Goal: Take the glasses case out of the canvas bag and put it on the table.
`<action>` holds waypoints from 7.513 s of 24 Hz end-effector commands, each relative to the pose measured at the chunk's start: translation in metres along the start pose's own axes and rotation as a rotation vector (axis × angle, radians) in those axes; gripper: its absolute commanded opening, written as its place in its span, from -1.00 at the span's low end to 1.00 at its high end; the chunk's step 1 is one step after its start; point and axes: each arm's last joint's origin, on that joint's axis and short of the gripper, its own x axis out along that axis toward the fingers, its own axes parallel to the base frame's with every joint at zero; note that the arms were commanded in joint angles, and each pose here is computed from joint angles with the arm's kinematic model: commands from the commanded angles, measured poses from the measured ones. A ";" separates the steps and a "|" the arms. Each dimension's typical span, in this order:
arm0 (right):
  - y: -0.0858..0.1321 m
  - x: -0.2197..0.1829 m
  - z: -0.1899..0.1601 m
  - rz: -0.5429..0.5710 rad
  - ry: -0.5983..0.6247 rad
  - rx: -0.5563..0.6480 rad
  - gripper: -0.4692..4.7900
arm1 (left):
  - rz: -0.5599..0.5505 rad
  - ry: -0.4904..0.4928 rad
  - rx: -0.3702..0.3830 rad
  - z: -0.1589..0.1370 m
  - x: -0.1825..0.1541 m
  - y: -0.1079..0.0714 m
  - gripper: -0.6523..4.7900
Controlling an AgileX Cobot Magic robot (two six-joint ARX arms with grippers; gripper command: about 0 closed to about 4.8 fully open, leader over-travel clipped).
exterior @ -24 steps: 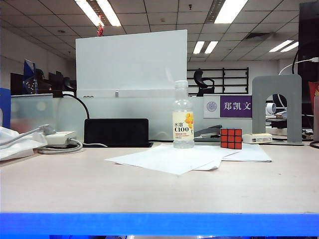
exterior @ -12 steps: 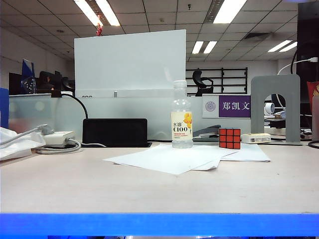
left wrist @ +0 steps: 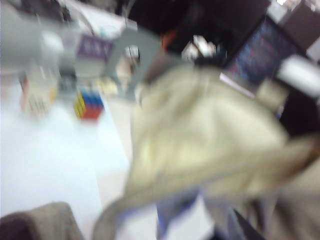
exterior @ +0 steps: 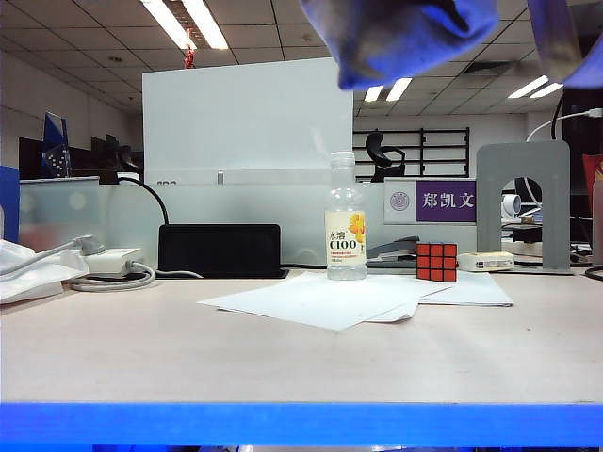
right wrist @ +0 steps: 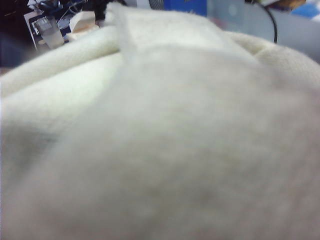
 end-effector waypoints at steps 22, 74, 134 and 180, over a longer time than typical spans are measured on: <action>0.005 -0.003 0.011 0.111 -0.096 0.030 -0.55 | 0.177 -0.073 0.344 0.140 0.024 0.006 1.00; 0.018 -0.021 0.055 0.325 -0.438 0.285 -0.55 | -0.285 0.238 0.223 0.000 0.073 -0.020 0.09; -0.027 -0.063 0.044 -0.077 -0.281 0.126 -0.55 | 0.295 0.267 0.070 -0.061 -0.053 0.046 -0.78; 0.058 -0.014 0.026 0.460 -0.009 0.137 -0.55 | -0.481 0.258 -0.091 -0.024 0.026 0.068 0.96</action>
